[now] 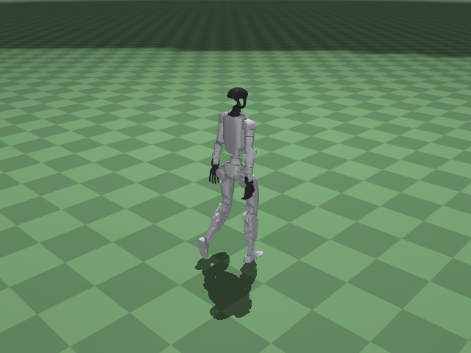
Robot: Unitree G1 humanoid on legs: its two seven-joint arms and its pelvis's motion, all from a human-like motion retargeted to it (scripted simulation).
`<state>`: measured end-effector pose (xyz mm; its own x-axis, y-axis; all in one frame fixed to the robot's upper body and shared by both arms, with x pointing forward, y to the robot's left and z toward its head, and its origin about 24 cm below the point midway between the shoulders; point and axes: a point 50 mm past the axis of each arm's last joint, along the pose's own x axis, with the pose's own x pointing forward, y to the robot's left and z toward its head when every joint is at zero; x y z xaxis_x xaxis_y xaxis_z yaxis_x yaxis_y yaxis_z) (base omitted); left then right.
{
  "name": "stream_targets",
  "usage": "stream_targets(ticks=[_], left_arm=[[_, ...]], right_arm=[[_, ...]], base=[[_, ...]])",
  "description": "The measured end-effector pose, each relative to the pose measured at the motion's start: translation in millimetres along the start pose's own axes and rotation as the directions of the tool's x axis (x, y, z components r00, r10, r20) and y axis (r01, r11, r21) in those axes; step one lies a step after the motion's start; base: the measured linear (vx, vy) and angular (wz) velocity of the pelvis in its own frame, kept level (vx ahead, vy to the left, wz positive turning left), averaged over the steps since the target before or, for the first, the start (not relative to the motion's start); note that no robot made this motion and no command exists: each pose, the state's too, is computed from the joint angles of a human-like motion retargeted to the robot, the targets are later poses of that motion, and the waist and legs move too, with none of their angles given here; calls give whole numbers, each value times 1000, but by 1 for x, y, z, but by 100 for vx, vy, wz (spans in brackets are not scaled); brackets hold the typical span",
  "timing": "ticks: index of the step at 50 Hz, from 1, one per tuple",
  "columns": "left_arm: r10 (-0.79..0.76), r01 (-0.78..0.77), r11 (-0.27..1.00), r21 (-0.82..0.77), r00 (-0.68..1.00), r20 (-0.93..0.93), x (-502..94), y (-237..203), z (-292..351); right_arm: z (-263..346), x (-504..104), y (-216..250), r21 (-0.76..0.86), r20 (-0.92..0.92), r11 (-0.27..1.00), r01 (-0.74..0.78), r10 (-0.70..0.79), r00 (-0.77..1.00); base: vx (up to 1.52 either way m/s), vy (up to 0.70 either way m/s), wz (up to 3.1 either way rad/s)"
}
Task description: Walk run
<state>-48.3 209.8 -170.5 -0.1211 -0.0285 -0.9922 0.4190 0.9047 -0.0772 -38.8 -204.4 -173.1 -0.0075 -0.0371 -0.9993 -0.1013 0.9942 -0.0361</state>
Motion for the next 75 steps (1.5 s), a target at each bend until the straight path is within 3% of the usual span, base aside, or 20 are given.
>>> stream_targets(ticks=[3, 10, 14, 22, 28, 35, 41, 48, 53, 58, 62, 65, 75], left_arm=[[-81, 81, 997, -15, 996, -42, 1, -23, -19], [-100, 99, 995, -14, 986, -136, -2, -52, -53], [-141, 127, 988, -91, 976, -164, -3, -68, -62], [-242, 210, 947, -243, 964, -107, -3, -91, -56], [-87, 82, 963, -256, 996, -7, 4, -48, -15], [158, -106, 983, -151, 906, 394, -12, 28, 119], [170, -224, 975, -3, 727, 665, -56, 65, 208], [163, -317, 946, 68, 648, 744, -77, 76, 236], [148, -269, 957, 106, 771, 619, -50, 68, 193], [118, -175, 969, 175, 948, 295, -11, 35, 101], [162, -170, 965, 200, 985, 55, 0, 11, 32], [56, -39, 978, 205, 995, -80, 2, -20, -18], [-115, 98, 992, -83, 963, -245, -9, -87, -86]], right_arm=[[24, 0, -15, -51, 77, 997, 59, -55, 996], [72, -7, -48, -125, 281, 981, 149, -109, 953], [89, -12, -61, -119, 337, 971, 206, -156, 929], [89, -8, -46, -133, 319, 981, 138, -89, 943], [54, 0, -5, -149, 263, 988, 29, 12, 965], [7, 1, 21, -153, 76, 985, -82, 95, 993], [-34, -4, 45, -76, -52, 987, -142, 138, 989], [-42, -5, 59, -34, -79, 986, -163, 159, 984], [-29, -3, 49, -51, -65, 987, -155, 152, 986], [-26, -3, 35, -19, -47, 991, -129, 128, 991], [-2, 0, 15, -4, -11, 994, -108, 108, 994], [22, 3, 10, -14, 75, 997, -75, 76, 994], [127, -14, -38, -114, 481, 985, 130, -60, 875]], base=[[60, -20, 55], [69, -17, 10], [74, -13, 81], [100, -8, -2], [105, 8, 117], [81, 9, 153], [83, -12, 186], [75, -27, 79], [87, -34, -8], [99, -28, 83], [91, -23, -5], [86, -77, -104], [77, -27, -134]])
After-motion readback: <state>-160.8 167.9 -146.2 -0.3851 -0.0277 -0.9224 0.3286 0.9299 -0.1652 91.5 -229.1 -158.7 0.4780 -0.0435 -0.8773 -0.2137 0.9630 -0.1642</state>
